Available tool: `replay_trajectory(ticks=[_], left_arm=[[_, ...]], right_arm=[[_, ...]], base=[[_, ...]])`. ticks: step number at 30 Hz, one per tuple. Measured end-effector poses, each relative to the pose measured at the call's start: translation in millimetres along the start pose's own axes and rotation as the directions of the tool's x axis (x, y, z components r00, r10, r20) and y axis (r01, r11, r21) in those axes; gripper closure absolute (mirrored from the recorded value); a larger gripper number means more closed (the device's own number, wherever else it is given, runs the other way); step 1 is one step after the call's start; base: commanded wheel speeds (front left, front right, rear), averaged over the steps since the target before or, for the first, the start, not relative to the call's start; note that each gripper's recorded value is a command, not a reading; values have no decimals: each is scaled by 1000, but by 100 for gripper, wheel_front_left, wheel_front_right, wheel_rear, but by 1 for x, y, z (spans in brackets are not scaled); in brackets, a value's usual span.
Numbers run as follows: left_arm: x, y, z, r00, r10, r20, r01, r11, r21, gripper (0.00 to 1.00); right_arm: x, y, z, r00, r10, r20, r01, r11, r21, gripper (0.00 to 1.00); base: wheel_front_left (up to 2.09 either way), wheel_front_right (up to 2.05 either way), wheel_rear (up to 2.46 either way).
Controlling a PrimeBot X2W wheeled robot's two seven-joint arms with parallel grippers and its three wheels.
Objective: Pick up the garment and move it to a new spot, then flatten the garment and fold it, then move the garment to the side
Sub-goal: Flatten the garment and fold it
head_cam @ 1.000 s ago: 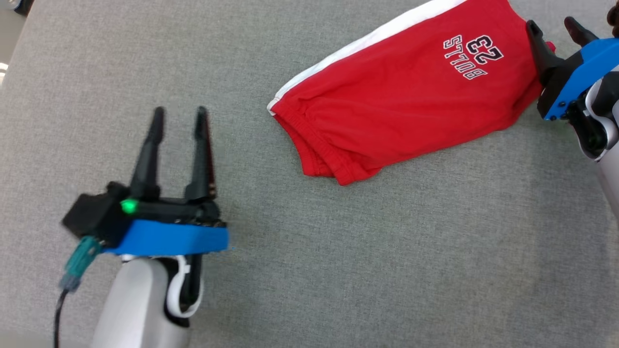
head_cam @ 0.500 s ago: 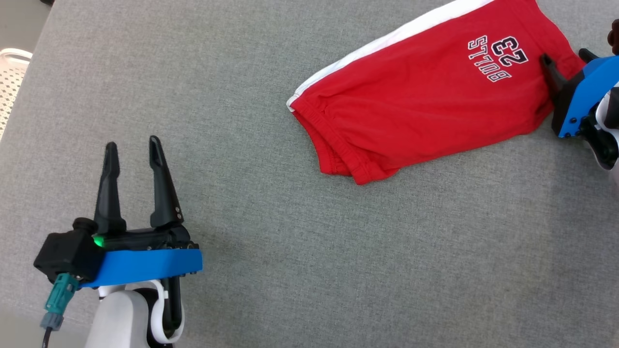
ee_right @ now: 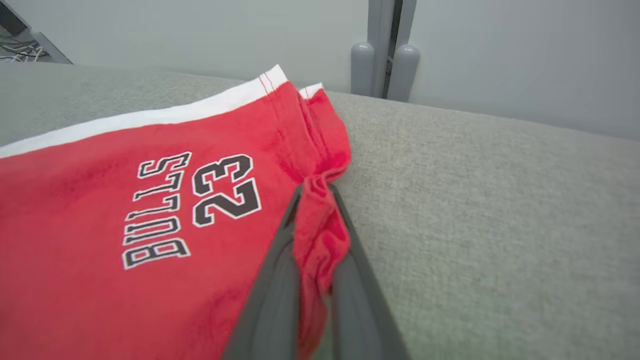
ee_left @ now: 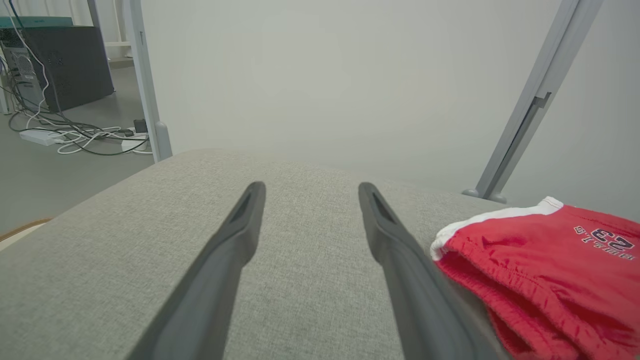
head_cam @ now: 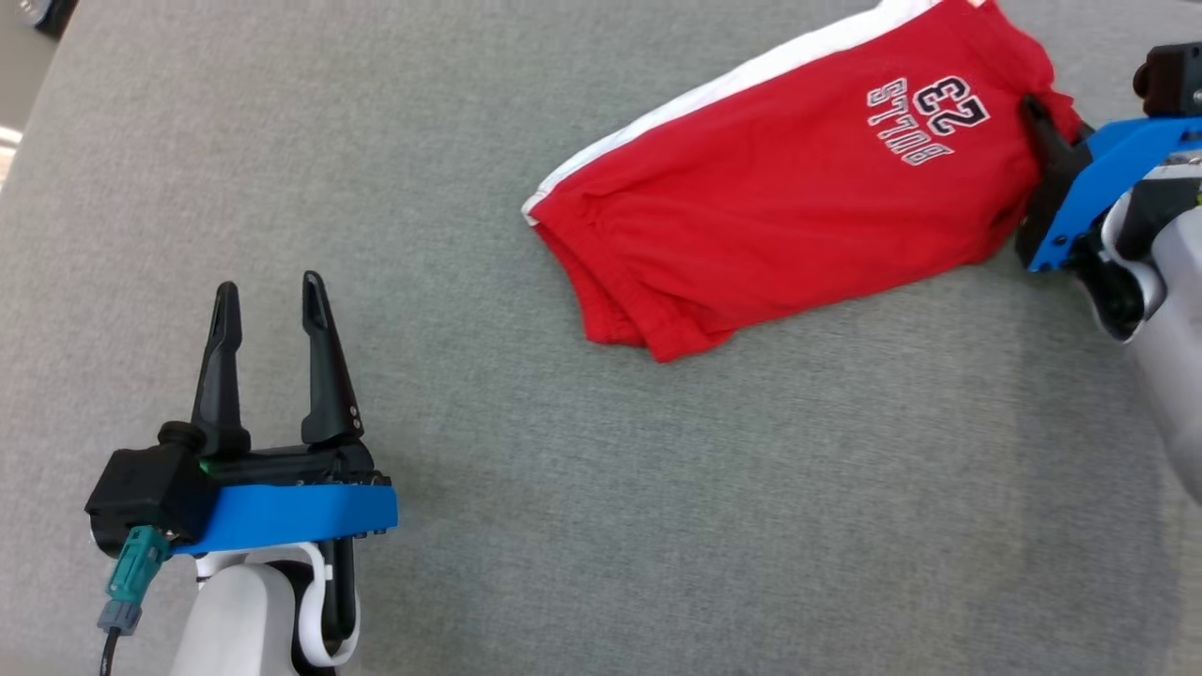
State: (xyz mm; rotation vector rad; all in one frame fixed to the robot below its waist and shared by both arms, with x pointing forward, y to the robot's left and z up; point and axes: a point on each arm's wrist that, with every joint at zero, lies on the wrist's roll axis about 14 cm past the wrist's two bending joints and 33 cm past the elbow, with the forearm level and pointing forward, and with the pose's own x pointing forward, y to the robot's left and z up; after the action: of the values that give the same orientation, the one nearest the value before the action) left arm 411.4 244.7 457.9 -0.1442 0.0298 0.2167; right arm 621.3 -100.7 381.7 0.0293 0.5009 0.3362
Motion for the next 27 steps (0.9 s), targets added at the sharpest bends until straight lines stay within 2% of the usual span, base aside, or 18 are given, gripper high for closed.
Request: replay_trajectory(ticks=[5,12,17,22,27], left_arm=[[1,-11,0,999,-40,4,40,999,4,0],[-4,-22,2,997,-80,9,80,997,8,0],[-6,-32,3,994,-112,15,112,994,3,0],[-9,-43,7,990,-142,27,142,990,-3,0],[-9,-48,8,987,-156,29,157,988,-5,0]], right_arm=[[-27,2,2,997,3,82,-10,997,77,100],[-81,-11,-18,989,-34,141,7,982,190,100],[-115,-33,-30,981,-98,167,52,965,257,100],[-159,-61,-55,968,-191,163,127,933,337,100],[-178,-88,-61,948,-275,162,199,907,372,100]], base=[[0,0,0],[0,0,0],[0,0,0],[0,0,0],[0,0,0]])
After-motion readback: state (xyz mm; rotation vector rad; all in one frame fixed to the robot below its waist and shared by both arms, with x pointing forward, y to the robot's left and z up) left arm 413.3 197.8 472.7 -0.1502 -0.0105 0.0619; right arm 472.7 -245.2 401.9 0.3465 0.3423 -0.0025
